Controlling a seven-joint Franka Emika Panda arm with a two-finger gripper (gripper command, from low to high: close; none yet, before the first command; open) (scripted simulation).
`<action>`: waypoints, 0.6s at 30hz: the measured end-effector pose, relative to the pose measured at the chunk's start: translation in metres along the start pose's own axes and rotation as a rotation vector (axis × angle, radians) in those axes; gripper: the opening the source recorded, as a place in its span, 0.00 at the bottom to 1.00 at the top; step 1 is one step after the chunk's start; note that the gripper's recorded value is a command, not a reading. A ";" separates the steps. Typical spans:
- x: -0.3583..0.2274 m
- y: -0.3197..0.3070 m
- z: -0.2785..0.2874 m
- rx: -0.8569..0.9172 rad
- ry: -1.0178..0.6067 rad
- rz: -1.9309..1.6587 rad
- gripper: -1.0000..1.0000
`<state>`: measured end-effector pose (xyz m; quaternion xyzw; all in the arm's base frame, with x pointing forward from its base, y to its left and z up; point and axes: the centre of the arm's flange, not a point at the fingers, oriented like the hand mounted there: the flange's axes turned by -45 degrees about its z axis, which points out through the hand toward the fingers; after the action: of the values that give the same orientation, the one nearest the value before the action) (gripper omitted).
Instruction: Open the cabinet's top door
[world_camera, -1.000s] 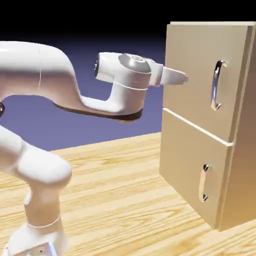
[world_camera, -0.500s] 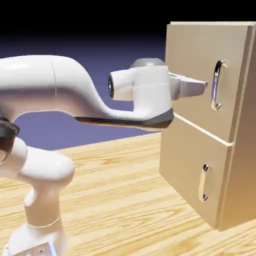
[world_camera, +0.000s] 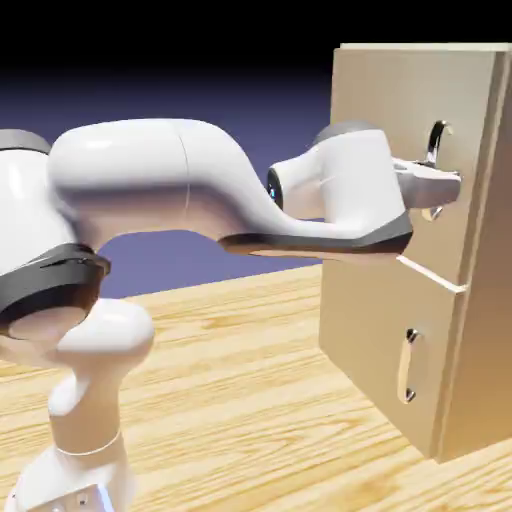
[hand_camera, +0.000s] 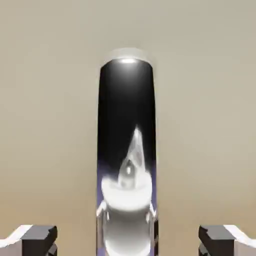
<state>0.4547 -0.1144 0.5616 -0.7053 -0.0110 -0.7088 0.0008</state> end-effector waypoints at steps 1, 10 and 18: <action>0.000 -0.003 -0.006 -0.017 -0.003 0.009 0.00; 0.000 -0.027 -0.055 -0.154 -0.004 0.010 0.00; 0.001 -0.052 -0.093 -0.269 -0.004 0.006 0.00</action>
<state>0.3608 -0.0638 0.5613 -0.7006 0.0861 -0.7024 -0.0917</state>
